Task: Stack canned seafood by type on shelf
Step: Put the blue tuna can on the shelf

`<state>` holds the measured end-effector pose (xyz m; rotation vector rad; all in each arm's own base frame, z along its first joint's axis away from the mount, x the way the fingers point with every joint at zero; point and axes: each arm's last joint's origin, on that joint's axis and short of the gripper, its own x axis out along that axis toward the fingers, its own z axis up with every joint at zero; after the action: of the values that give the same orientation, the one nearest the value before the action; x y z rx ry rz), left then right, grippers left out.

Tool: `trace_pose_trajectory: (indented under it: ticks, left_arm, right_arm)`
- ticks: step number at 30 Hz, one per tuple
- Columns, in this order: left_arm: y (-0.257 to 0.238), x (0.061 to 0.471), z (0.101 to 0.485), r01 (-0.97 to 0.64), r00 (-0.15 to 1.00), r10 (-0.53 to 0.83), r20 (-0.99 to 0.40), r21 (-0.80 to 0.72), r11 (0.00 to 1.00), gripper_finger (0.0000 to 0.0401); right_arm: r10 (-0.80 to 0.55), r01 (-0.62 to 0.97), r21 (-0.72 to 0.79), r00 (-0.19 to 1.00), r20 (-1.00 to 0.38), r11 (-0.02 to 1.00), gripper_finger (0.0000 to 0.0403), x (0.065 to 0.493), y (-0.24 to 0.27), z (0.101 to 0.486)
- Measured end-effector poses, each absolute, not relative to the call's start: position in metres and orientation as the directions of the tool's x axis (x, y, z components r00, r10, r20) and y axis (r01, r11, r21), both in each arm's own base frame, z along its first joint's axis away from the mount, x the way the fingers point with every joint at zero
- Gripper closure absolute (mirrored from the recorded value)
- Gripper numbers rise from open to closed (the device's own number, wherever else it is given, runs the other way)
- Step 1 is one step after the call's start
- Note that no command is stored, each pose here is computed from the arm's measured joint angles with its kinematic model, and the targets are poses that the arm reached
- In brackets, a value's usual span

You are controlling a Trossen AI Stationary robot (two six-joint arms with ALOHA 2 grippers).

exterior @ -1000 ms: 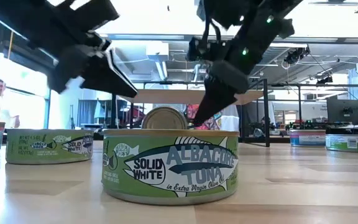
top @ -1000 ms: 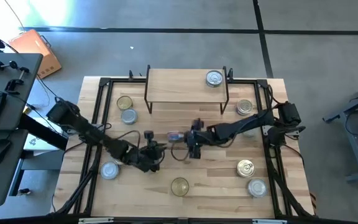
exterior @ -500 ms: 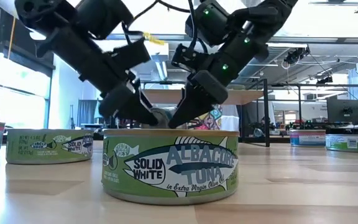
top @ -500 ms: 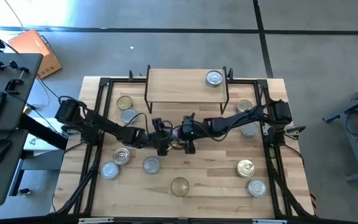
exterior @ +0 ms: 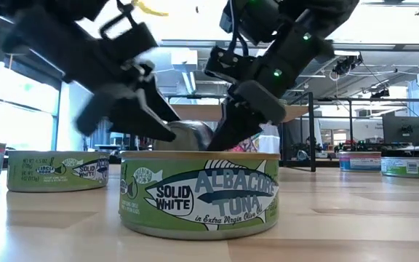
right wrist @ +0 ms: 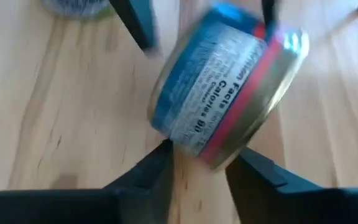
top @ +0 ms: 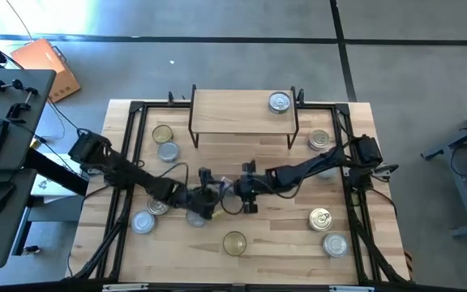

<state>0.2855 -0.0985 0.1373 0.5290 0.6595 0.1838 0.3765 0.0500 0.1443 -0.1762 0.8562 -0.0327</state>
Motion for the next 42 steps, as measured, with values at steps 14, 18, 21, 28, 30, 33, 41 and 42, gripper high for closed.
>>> trace_pose_trajectory:
  ticks: [14, 18, 21, 28, 30, 33, 41, 42]
  left_arm:
    - [-0.142, 0.264, 0.14, 0.021, 0.823, 0.333, -0.46, 0.611, 0.791, 0.0149]
    - [-0.145, 0.262, 0.139, -0.043, 0.825, 0.334, -0.457, 0.537, 0.842, 0.0149]
    - [-0.144, 0.259, 0.136, -0.088, 0.803, 0.346, -0.485, 0.478, 0.874, 0.0149]
    - [-0.134, 0.258, 0.123, -0.212, 0.746, 0.396, -0.536, 0.373, 0.904, 0.0149]
    - [-0.131, 0.261, 0.118, -0.216, 0.742, 0.396, -0.541, 0.366, 0.905, 0.0149]
    - [-0.128, 0.267, 0.111, -0.207, 0.746, 0.389, -0.54, 0.367, 0.907, 0.0149]
    - [-0.124, 0.286, 0.107, -0.096, 0.81, 0.298, -0.504, 0.388, 0.917, 0.0149]
    - [-0.123, 0.287, 0.109, -0.086, 0.813, 0.295, -0.502, 0.397, 0.914, 0.0149]
  right_arm:
    - [-0.169, 0.087, -0.145, 0.473, -0.865, 0.986, 0.031, 0.353, 0.072, 0.132]
    - [-0.103, 0.061, -0.084, 0.469, -0.877, 0.995, 0.0266, 0.353, 0.074, 0.132]
    - [-0.063, 0.006, -0.071, 0.53, -0.846, 0.997, 0.0214, 0.359, 0.076, 0.135]
    - [-0.042, -0.095, -0.141, 0.666, -0.745, 0.986, 0.0108, 0.375, 0.069, 0.144]
    - [-0.046, -0.095, -0.157, 0.702, -0.711, 0.983, 0.0097, 0.379, 0.065, 0.147]
    - [-0.026, -0.138, -0.187, 0.735, -0.678, 0.973, 0.0092, 0.384, 0.06, 0.15]
    - [0.017, -0.263, -0.262, 0.735, -0.677, 0.929, 0.0091, 0.383, 0.065, 0.151]
    - [0.009, -0.252, -0.258, 0.731, -0.683, 0.933, 0.0091, 0.382, 0.067, 0.15]
